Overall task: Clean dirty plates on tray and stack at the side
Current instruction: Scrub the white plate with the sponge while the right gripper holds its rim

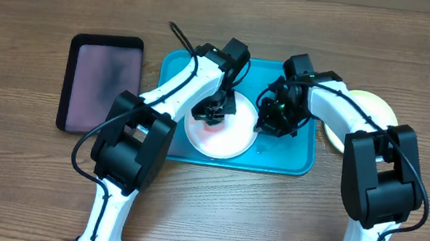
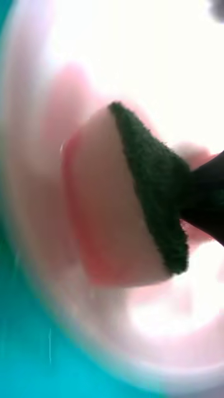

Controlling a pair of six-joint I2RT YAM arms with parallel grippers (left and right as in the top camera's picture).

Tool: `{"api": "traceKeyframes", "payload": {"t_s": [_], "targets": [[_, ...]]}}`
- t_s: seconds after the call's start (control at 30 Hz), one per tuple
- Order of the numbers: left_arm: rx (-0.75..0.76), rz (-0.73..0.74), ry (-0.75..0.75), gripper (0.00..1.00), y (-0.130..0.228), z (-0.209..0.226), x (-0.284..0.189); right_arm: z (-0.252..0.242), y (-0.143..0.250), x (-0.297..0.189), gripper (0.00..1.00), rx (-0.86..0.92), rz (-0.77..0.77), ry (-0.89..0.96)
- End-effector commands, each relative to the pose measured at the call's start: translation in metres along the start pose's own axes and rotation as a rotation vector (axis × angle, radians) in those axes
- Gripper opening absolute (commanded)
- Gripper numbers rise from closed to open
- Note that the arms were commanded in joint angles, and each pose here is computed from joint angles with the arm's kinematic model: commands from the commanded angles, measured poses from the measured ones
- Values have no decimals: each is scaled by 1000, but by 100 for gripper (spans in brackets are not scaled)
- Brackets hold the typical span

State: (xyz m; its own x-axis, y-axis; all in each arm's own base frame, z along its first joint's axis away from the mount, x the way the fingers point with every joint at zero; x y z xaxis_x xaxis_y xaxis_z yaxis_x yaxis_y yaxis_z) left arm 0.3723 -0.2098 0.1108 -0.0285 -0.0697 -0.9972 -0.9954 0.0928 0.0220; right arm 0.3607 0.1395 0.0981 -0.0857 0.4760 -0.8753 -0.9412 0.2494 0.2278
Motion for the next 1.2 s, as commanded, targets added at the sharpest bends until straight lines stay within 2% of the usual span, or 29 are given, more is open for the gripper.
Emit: {"api": "traceKeyframes", "payload": {"t_s": [0.0,0.1,0.2,0.3,0.5,0.57,0.63,0.77,0.93,1.07,1.17], "targets": [[348,87,325,4,13,-41,8,-7,-7,-6,4,20,-27,-8],[443,37,337,4,10,-45,8,-9,-8,-7,4,28,-29,-10],[436,-48,278,4,-3,-43,9,-10,-8,-7,4,30,-29,-10],[300,-132,121,4,-16,-32,10,-10,-8,-7,4,32,-26,-8],[-198,-308,-300,4,-27,9,4,-10,-8,-7,4,33,-24,-7],[-269,-326,-351,4,-25,14,3,-10,-8,-7,4,34,-24,-7],[-267,-293,-357,4,-21,15,4,-10,-8,-7,4,34,-24,-7],[-185,-84,-249,4,1,5,9,-10,-8,-7,4,32,-27,-8],[142,155,56,4,24,-19,11,-10,-8,-7,4,31,-28,-9],[362,201,327,4,30,-37,7,-10,-8,-7,4,31,-27,-9],[402,151,355,4,23,-40,7,-10,-8,-7,4,33,-24,-7]]}}
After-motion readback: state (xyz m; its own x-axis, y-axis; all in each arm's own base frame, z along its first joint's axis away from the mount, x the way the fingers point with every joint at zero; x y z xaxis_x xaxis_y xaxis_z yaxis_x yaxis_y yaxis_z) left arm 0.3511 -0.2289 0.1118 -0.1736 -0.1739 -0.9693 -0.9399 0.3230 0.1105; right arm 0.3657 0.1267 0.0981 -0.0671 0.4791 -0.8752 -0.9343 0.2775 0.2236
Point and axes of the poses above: each gripper's point midway between its finger pads, its own x axis out along the fingers, its own z axis along the line the jaws close on, y = z × x, the point moved 10 cm from there along -x, back along the fingers, and after that the axes turned 13 degrees about x, right-handed, at the moved point
